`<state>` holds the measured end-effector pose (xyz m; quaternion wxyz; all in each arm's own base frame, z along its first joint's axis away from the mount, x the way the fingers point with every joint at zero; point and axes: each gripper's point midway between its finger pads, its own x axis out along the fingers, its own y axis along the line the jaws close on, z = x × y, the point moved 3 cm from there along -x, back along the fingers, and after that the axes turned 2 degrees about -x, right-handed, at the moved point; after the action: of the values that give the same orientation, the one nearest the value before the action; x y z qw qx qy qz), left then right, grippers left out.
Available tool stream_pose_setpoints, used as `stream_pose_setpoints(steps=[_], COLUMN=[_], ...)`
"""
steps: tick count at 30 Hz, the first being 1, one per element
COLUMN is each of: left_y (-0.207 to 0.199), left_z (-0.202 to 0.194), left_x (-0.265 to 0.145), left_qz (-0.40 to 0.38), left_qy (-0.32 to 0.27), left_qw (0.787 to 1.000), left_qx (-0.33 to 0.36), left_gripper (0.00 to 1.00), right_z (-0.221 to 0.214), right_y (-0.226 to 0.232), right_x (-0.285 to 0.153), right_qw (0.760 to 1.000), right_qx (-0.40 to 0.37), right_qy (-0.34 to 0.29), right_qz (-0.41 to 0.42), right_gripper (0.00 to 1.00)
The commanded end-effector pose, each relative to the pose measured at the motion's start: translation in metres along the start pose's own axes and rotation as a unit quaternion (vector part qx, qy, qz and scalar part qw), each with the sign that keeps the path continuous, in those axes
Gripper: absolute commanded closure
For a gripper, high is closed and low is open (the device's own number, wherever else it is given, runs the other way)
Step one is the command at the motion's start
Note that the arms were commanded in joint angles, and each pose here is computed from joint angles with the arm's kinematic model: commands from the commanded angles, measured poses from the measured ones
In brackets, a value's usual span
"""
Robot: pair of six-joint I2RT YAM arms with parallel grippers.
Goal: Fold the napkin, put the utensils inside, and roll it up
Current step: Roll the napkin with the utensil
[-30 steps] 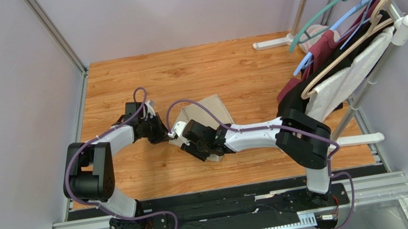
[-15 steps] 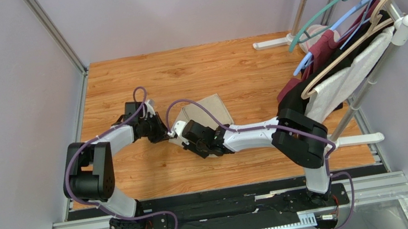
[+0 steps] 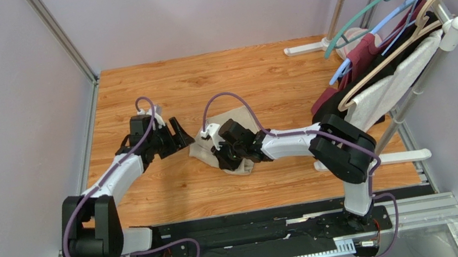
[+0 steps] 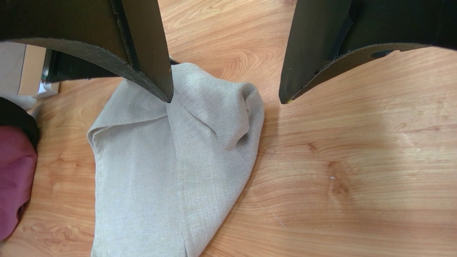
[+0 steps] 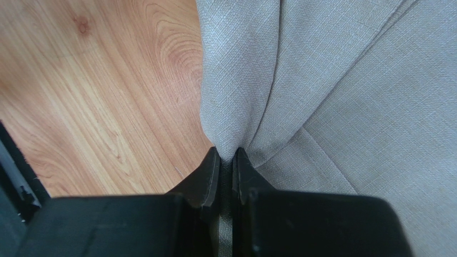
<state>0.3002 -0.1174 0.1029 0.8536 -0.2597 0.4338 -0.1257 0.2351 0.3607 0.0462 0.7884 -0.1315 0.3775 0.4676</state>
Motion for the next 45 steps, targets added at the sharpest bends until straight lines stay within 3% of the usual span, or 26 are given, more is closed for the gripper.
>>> stream_pose_setpoints(steps=[1,6,17,24,28,33,38,45], left_y=[0.007,0.009,0.011,-0.01,-0.035,-0.047,-0.036,-0.029], left_z=[0.0,-0.014,-0.013,0.017,0.03,0.013,-0.006,-0.018], left_x=[-0.006,-0.001,0.011,0.007,0.007,0.027,0.042,0.036], left_qz=[0.014,-0.002,-0.015,-0.06,-0.137,-0.22,-0.218,-0.199], left_qy=[-0.038,-0.012,-0.016,-0.084,-0.111,-0.037,0.013,0.025], left_qw=[0.999,1.0,1.0,0.994,0.983,0.974,0.976,0.98], left_qx=[0.0,-0.001,0.004,0.029,0.054,0.047,0.024,0.018], left_gripper=[0.19,0.19,0.19,0.21,0.23,0.27,0.3,0.3], right_z=[-0.064,-0.059,-0.062,-0.067,-0.069,-0.07,-0.069,-0.072], right_y=[0.016,0.015,0.0,-0.008,-0.011,-0.015,-0.019,-0.027], right_x=[0.004,0.004,0.005,0.006,0.007,0.007,0.006,0.009], right_qw=[0.989,0.982,0.965,0.958,0.956,0.955,0.955,0.951], right_qx=[0.062,0.1,0.17,0.193,0.198,0.204,0.209,0.229], right_qy=[0.1,0.082,0.066,0.072,0.074,0.074,0.072,0.075], right_qz=[0.085,0.136,0.19,0.202,0.205,0.202,0.199,0.193], right_gripper=[1.0,1.0,1.0,1.0,1.0,1.0,1.0,1.0])
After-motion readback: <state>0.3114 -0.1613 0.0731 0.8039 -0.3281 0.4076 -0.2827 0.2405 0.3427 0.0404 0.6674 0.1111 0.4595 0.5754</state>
